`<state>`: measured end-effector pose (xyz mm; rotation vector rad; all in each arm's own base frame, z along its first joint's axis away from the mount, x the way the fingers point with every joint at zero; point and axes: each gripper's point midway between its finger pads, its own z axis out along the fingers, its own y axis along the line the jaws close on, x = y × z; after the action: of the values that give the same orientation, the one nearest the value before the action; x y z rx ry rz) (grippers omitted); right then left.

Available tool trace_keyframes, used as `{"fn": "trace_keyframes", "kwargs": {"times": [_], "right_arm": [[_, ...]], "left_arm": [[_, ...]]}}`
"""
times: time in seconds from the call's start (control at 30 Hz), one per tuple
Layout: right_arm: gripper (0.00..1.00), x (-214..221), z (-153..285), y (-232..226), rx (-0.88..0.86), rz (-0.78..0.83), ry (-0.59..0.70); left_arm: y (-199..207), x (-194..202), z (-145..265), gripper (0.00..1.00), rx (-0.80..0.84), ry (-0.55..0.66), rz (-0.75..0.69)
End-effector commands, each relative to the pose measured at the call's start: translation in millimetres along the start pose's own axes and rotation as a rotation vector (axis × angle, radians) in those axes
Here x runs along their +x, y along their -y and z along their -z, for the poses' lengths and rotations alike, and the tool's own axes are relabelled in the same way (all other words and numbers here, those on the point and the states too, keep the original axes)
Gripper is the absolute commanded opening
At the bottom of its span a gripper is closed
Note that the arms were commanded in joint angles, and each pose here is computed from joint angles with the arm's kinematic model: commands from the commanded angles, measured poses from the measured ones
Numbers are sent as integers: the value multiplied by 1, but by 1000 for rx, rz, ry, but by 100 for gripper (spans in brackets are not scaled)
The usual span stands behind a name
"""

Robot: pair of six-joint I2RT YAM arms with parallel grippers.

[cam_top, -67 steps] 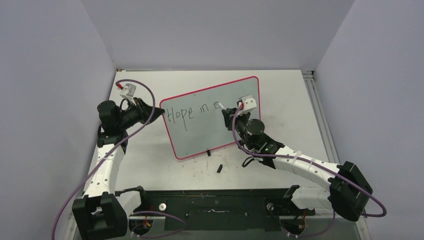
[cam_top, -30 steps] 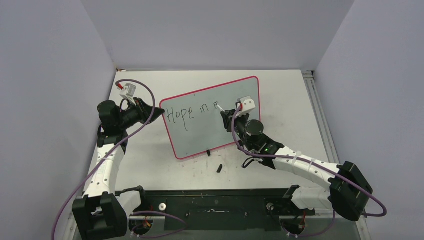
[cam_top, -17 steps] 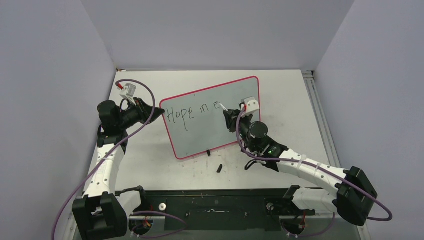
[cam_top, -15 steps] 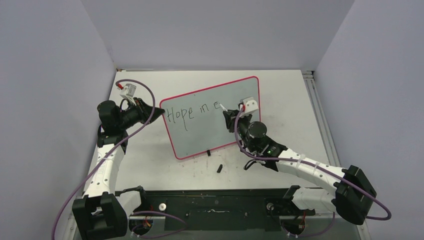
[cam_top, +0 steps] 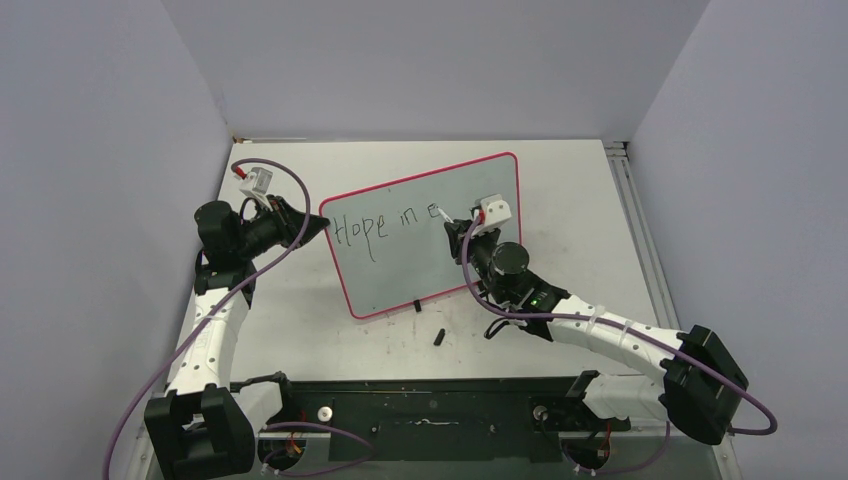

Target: Write a sentence on the whiteboard

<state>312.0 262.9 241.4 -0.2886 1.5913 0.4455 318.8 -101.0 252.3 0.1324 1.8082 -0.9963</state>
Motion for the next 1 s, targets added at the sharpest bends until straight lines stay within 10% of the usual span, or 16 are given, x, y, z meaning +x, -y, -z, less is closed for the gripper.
{"fn": "trace_keyframes", "kwargs": {"times": [0.0, 0.97], "right_arm": [[5, -34, -7, 3, 23, -27, 100], [5, 12, 8, 23, 78, -35, -12]], "left_arm": [[9, -10, 0, 12, 22, 12, -29], [10, -10, 0, 12, 25, 12, -29]]}}
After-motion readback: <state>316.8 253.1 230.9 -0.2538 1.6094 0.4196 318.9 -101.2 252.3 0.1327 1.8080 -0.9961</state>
